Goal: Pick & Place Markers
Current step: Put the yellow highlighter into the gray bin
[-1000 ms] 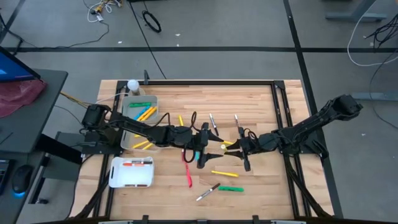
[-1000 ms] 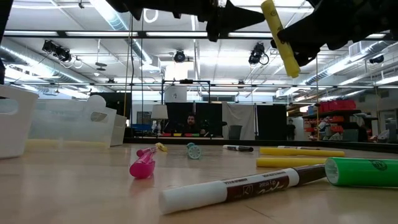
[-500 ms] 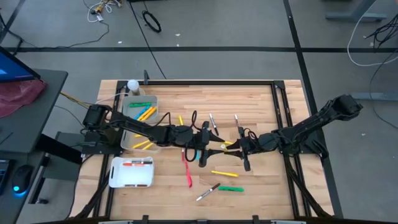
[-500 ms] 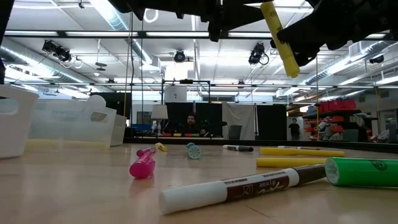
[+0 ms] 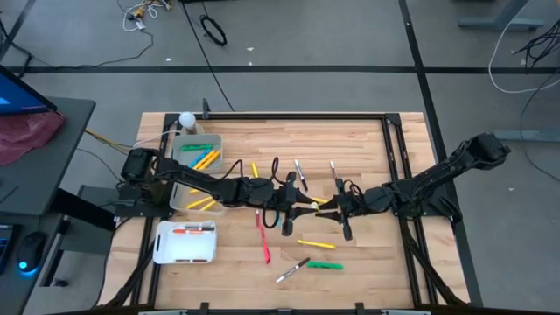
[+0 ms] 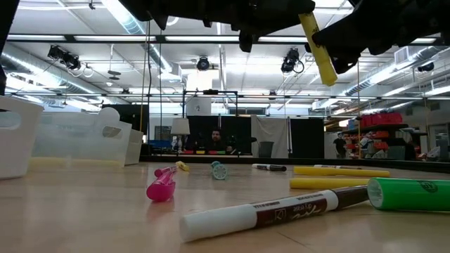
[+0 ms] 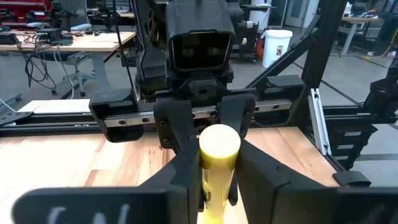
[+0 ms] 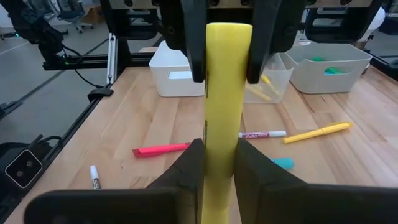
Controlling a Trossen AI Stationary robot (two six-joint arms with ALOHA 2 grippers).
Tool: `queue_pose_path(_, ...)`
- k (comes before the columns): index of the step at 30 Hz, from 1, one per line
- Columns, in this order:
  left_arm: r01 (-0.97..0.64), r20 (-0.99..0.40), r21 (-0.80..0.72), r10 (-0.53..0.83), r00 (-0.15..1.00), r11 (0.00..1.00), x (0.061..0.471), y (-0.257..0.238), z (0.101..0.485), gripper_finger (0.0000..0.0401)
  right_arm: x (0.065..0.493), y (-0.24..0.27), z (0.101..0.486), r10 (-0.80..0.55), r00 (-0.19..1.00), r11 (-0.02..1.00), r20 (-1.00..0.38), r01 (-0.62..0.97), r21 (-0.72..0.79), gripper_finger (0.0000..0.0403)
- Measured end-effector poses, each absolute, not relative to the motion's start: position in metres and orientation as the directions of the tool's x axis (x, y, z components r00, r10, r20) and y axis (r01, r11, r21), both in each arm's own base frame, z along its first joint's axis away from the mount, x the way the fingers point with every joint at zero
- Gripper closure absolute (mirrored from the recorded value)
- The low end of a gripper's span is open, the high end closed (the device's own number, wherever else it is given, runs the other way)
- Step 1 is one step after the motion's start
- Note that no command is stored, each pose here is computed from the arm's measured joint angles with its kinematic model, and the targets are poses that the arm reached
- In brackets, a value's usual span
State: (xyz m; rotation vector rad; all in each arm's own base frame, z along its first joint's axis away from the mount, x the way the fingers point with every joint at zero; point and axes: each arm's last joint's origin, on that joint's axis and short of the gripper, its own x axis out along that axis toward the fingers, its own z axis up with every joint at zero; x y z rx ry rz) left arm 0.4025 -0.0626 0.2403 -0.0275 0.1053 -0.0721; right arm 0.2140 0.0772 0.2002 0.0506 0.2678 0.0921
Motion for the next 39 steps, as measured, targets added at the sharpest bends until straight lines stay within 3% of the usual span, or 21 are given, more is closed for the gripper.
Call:
queue_pose_path(6,0.071,-0.104,-0.031,-0.074,0.992,0.997,0.402,-0.063,0.24,0.0323,0.214,0.077,0.2,0.094,0.96,0.995,-0.263,-0.08,0.064,0.0342)
queue_pose_path(10,0.063,-0.111,0.013,-0.062,0.992,0.998,0.4,-0.068,0.243,0.0323,0.214,0.077,0.201,0.093,0.962,0.994,-0.258,-0.077,0.071,0.0311)
queue_pose_path(14,-0.021,-0.186,0.091,0.038,0.982,0.996,0.385,-0.073,0.256,0.0323,0.21,0.075,0.207,0.09,0.967,0.994,-0.236,-0.073,0.081,0.0269)
queue_pose_path(18,-0.171,-0.32,0.185,0.224,0.921,0.968,0.36,-0.071,0.269,0.0323,0.206,0.073,0.212,0.065,0.973,0.995,-0.22,-0.048,0.083,0.0244)
queue_pose_path(24,-0.425,-0.478,0.35,0.549,0.685,0.835,0.306,-0.038,0.287,0.0323,0.207,0.07,0.214,0.053,0.975,0.996,-0.214,-0.037,0.077,0.0241)
queue_pose_path(28,-0.538,-0.573,0.399,0.66,0.486,0.743,0.272,0.001,0.293,0.0323,0.207,0.068,0.213,0.042,0.975,0.997,-0.22,-0.026,0.075,0.0249)
queue_pose_path(33,-0.551,-0.68,0.519,0.706,0.196,0.653,0.242,0.048,0.282,0.0323,0.208,0.066,0.213,0.034,0.975,0.997,-0.219,-0.018,0.075,0.0257)
queue_pose_path(39,-0.51,-0.791,0.509,0.611,0.042,0.694,0.221,0.089,0.241,0.0323,0.208,0.067,0.213,0.035,0.975,0.997,-0.22,-0.018,0.079,0.0263)
